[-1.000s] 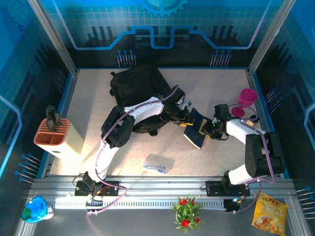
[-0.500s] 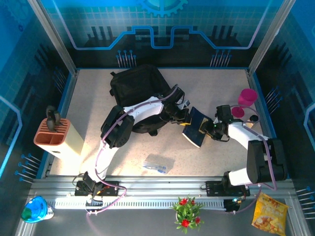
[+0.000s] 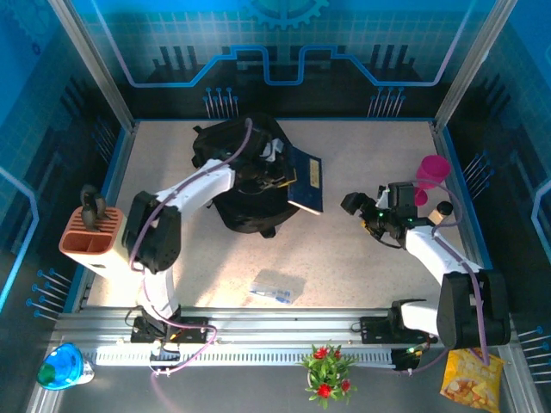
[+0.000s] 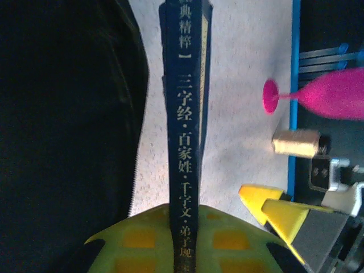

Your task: Pack the student bag

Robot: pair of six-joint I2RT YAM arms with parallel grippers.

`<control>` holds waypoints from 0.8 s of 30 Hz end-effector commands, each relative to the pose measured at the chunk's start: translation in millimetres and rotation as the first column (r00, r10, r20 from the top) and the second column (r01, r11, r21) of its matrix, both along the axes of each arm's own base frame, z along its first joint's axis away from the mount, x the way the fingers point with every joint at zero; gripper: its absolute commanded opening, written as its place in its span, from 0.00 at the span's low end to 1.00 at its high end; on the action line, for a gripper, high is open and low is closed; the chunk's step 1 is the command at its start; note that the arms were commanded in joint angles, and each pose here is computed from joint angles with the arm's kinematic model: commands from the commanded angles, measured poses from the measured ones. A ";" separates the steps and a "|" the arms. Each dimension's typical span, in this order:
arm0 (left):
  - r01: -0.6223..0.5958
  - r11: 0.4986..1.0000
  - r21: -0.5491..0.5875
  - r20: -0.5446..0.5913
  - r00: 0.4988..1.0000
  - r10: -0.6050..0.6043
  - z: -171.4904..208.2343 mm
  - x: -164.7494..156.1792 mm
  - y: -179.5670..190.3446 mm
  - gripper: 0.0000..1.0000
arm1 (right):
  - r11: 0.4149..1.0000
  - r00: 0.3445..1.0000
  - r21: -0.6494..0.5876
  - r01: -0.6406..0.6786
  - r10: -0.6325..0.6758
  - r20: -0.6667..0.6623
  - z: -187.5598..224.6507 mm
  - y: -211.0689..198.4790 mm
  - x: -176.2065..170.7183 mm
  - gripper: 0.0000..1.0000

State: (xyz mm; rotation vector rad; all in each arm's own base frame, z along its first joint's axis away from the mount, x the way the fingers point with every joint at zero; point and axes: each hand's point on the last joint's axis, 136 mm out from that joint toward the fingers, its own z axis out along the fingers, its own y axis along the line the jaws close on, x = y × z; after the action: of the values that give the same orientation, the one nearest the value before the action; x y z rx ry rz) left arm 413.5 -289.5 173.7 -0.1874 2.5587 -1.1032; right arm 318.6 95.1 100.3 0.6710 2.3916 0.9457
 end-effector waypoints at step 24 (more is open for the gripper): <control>-0.355 0.725 -0.591 0.059 0.877 0.477 58.8 9.4 55.7 0.00 | 0.867 0.974 0.492 -0.079 -0.039 0.224 103.7 126.9 39.2 0.91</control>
State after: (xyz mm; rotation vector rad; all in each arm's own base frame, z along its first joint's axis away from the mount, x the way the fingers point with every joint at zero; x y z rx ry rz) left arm 416.1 -231.3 198.7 -0.7427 1.9531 -1.4521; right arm 342.2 212.3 177.0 0.6561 2.0744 1.5171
